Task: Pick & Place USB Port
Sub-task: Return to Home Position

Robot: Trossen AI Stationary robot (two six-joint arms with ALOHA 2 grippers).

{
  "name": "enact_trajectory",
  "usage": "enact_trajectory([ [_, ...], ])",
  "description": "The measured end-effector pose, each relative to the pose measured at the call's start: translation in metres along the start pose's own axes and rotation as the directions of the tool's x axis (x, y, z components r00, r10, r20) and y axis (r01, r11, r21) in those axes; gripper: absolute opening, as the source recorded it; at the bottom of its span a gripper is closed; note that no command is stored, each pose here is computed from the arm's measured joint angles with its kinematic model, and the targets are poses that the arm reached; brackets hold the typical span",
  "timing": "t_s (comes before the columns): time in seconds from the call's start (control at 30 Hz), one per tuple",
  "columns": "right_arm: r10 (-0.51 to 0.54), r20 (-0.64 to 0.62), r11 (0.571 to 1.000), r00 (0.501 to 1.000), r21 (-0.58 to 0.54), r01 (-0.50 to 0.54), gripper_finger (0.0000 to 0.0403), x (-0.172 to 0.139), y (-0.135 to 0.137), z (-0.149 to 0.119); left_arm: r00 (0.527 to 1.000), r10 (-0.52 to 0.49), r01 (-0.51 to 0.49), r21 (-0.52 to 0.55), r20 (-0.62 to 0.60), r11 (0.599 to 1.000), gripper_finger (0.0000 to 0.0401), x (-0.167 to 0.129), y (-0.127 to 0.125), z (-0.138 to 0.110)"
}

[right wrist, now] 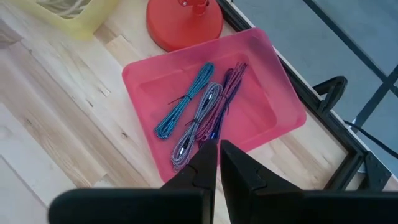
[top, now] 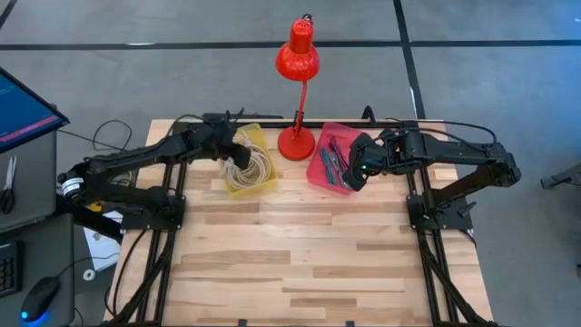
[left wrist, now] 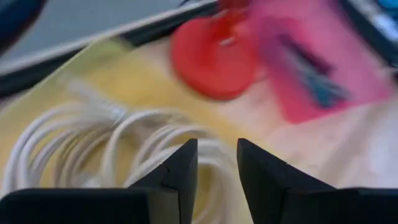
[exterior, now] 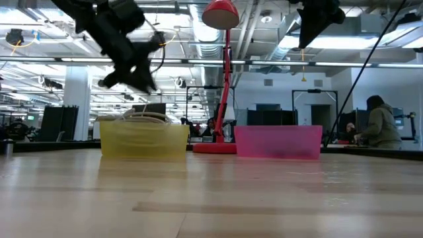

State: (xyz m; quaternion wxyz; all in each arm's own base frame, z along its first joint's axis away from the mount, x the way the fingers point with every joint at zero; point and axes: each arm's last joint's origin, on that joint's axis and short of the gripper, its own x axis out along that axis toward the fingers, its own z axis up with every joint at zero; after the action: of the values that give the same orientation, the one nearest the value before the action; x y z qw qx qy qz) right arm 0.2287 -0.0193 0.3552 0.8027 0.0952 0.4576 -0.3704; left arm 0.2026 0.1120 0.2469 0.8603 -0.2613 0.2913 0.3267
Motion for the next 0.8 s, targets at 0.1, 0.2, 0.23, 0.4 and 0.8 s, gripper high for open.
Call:
enact_trajectory([
  [0.1,0.011,0.013,1.0,1.0,0.0,-0.011,0.0012,-0.001,0.002,0.001,0.995,-0.08,0.075,0.083,0.056,0.994,0.0111,-0.012,-0.015,0.013],
  [0.2,0.038,0.043,0.999,0.998,-0.015,-0.037,0.0012,-0.005,0.003,0.001,0.973,-0.171,0.143,0.177,0.157,0.974,0.0105,-0.028,-0.03,0.021],
  [0.23,0.053,0.062,0.998,0.997,-0.022,-0.052,0.0012,-0.008,0.004,0.001,0.96,-0.201,0.161,0.203,0.195,0.966,0.0101,-0.034,-0.034,0.023],
  [0.4,0.122,0.177,0.992,0.977,-0.058,-0.114,0.0012,-0.027,0.003,0.0,0.876,-0.331,0.228,0.304,0.35,0.925,0.0086,-0.073,-0.044,0.028],
  [0.8,0.278,0.455,0.961,0.846,-0.123,-0.249,0.0012,-0.078,-0.018,-0.003,0.673,-0.541,0.315,0.467,0.504,0.826,0.0061,-0.143,-0.051,0.02],
])
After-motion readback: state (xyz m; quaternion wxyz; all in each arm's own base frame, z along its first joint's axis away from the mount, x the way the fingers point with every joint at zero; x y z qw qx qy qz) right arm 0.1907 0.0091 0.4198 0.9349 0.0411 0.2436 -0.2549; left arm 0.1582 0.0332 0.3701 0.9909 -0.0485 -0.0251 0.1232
